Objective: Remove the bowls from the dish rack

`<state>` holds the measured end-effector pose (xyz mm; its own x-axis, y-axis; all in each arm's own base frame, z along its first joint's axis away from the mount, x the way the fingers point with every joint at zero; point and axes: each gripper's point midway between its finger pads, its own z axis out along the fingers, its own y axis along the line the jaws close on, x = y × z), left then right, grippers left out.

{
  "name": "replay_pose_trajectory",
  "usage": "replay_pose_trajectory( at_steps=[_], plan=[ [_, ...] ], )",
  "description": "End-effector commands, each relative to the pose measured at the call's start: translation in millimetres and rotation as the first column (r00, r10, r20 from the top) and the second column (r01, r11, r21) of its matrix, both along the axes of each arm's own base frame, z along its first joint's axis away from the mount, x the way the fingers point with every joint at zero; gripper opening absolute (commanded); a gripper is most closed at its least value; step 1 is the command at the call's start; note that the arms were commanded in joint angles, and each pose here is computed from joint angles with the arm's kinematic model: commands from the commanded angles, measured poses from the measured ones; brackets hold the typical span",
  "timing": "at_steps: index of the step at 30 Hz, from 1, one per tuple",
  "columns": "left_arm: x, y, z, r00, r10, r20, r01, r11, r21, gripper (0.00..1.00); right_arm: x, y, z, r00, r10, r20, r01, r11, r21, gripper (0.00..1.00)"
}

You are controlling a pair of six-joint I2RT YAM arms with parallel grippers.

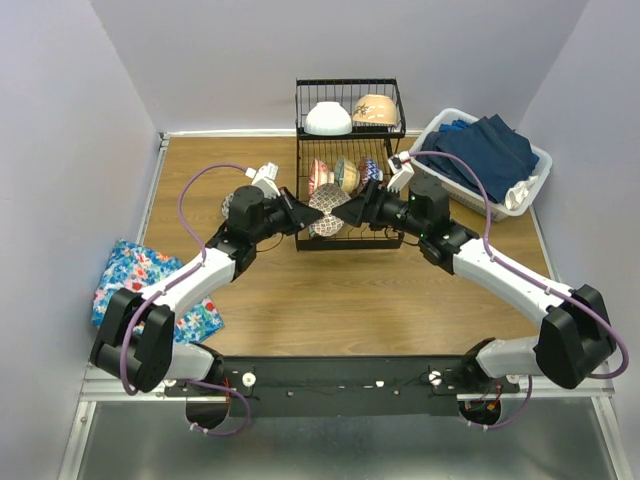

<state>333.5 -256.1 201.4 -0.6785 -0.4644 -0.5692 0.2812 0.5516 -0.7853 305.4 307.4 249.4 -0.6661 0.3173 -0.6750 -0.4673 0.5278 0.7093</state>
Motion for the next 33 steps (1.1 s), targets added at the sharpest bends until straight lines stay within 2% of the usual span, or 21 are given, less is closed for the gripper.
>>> replay_pose_trajectory(
  at_steps=[1,3,4,5,6,10,18,24,27,33],
  plan=[
    [-3.0,9.2,0.3,0.999,0.040,0.031,-0.041,0.998,0.037,0.00,-5.3,0.7,30.0,0.995,0.004,0.097,-0.010,0.998,0.063,0.39],
    [-1.3,15.0,-2.3,0.997,0.067,0.032,-0.068,0.996,0.062,0.00,-5.1,-1.5,25.4,0.996,-0.005,0.094,0.000,0.999,0.053,0.47],
    [-0.5,17.7,-1.3,0.996,0.070,0.049,-0.074,0.994,0.080,0.00,-3.9,-3.5,23.2,0.996,-0.018,0.091,0.014,0.999,0.043,0.60],
    [2.2,22.2,-1.3,0.994,0.093,0.056,-0.098,0.991,0.096,0.00,-3.9,-5.2,22.6,0.995,-0.024,0.093,0.021,0.999,0.036,0.67],
    [2.8,26.3,-2.7,0.993,0.104,0.051,-0.109,0.988,0.114,0.00,-2.9,-6.8,20.5,0.995,-0.033,0.090,0.031,0.999,0.027,0.77],
    [10.3,46.3,-2.0,0.984,0.162,0.076,-0.174,0.967,0.184,0.00,2.0,-16.6,18.7,0.991,-0.075,0.113,0.079,0.996,-0.030,0.92],
    [29.5,107.7,-5.5,0.945,0.316,0.089,-0.327,0.880,0.345,0.00,10.8,-38.9,10.8,0.976,-0.136,0.168,0.165,0.970,-0.176,0.94],
    [51.5,175.8,-12.1,0.875,0.480,0.066,-0.455,0.768,0.451,0.00,9.9,-51.2,0.4,0.972,-0.147,0.182,0.191,0.948,-0.255,0.94],
    [63.1,199.7,-17.1,0.849,0.524,0.068,-0.483,0.718,0.501,0.00,8.3,-52.0,-0.2,0.972,-0.141,0.191,0.188,0.947,-0.260,0.94],
    [88.1,225.1,-32.9,0.823,0.568,0.021,-0.480,0.676,0.559,0.00,7.3,-55.6,-3.8,0.970,-0.138,0.198,0.191,0.941,-0.280,0.94]
  ],
)
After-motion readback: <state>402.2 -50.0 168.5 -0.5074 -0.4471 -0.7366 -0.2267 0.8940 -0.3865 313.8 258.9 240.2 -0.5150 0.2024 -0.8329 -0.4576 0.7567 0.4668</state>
